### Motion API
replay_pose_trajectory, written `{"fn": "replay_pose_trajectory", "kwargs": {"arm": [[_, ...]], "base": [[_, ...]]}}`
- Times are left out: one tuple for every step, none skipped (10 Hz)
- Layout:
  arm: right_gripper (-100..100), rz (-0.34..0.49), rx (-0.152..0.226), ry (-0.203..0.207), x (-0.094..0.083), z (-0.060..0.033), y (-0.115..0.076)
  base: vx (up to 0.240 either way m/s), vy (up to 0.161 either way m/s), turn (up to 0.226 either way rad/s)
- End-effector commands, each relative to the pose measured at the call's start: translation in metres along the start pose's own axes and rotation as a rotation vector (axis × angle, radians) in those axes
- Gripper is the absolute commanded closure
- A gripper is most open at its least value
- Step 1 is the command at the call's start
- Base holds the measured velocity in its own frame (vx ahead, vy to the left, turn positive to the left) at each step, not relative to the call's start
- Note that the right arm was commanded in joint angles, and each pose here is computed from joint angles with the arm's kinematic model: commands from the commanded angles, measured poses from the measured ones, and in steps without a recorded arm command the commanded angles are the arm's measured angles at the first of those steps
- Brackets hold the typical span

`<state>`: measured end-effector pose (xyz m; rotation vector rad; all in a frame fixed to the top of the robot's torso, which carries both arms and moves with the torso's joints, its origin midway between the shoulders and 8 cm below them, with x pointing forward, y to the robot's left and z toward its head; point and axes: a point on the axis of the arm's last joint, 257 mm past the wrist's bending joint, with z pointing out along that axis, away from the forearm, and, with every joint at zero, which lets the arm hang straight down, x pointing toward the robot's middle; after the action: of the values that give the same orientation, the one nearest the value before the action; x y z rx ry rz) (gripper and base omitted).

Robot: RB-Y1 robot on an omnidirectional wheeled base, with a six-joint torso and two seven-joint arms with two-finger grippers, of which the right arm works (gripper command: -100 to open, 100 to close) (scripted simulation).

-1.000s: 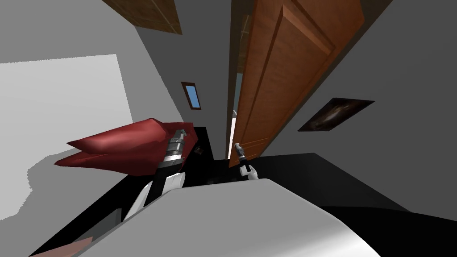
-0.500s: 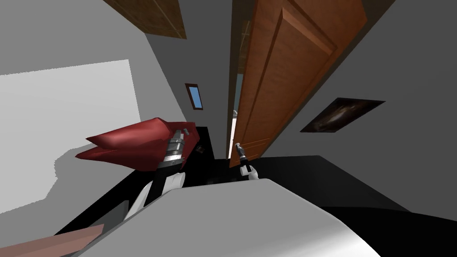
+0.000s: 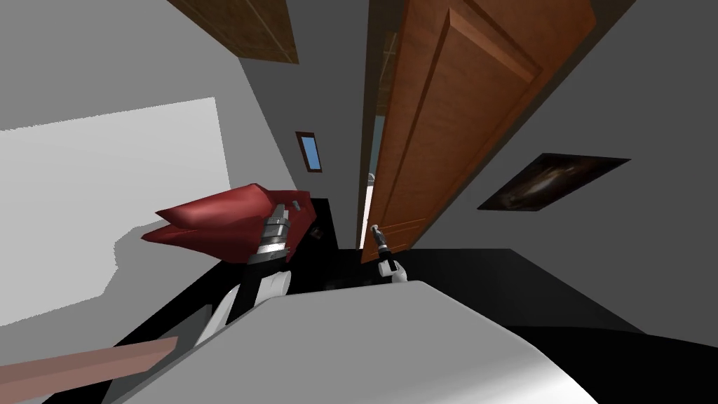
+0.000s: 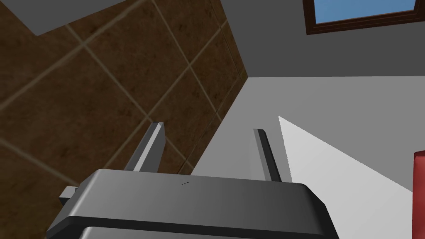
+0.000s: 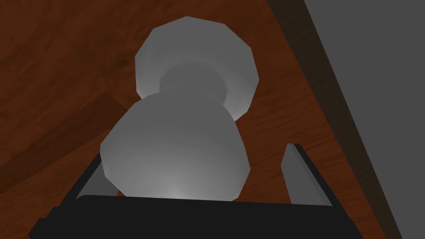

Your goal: Pull the door open

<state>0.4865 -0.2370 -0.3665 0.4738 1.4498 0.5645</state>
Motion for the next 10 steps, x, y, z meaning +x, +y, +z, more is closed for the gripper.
{"fn": "replay_pose_trajectory", "kwargs": {"arm": [[100, 0.024, -0.008, 0.031, 0.023, -0.0041, 0.014], [100, 0.024, -0.008, 0.031, 0.023, -0.0041, 0.014], [100, 0.065, 0.0, 0.023, 0.02, -0.0045, 0.01], [100, 0.103, 0.008, 0.013, 0.017, -0.0049, 0.007], [100, 0.108, 0.008, 0.013, 0.017, -0.0049, 0.007], [100, 0.155, 0.017, 0.002, 0.013, -0.0055, 0.003], [100, 0.19, 0.025, -0.008, 0.009, -0.0061, 0.0], [100, 0.202, 0.025, -0.009, 0.009, -0.0061, 0.0], [100, 0.245, 0.032, -0.02, 0.006, -0.0067, -0.004], [100, 0.28, 0.039, -0.031, 0.002, -0.0074, -0.008]], "base": [[0.0, 0.0, 0.0], [-0.005, 0.005, -0.019], [-0.027, -0.009, 0.107], [-0.048, -0.026, 0.157], [-0.04, -0.026, 0.09], [-0.045, -0.024, 0.104], [-0.057, -0.032, 0.161], [-0.039, -0.025, 0.108], [-0.041, -0.021, 0.119], [-0.056, -0.034, 0.158]]}}
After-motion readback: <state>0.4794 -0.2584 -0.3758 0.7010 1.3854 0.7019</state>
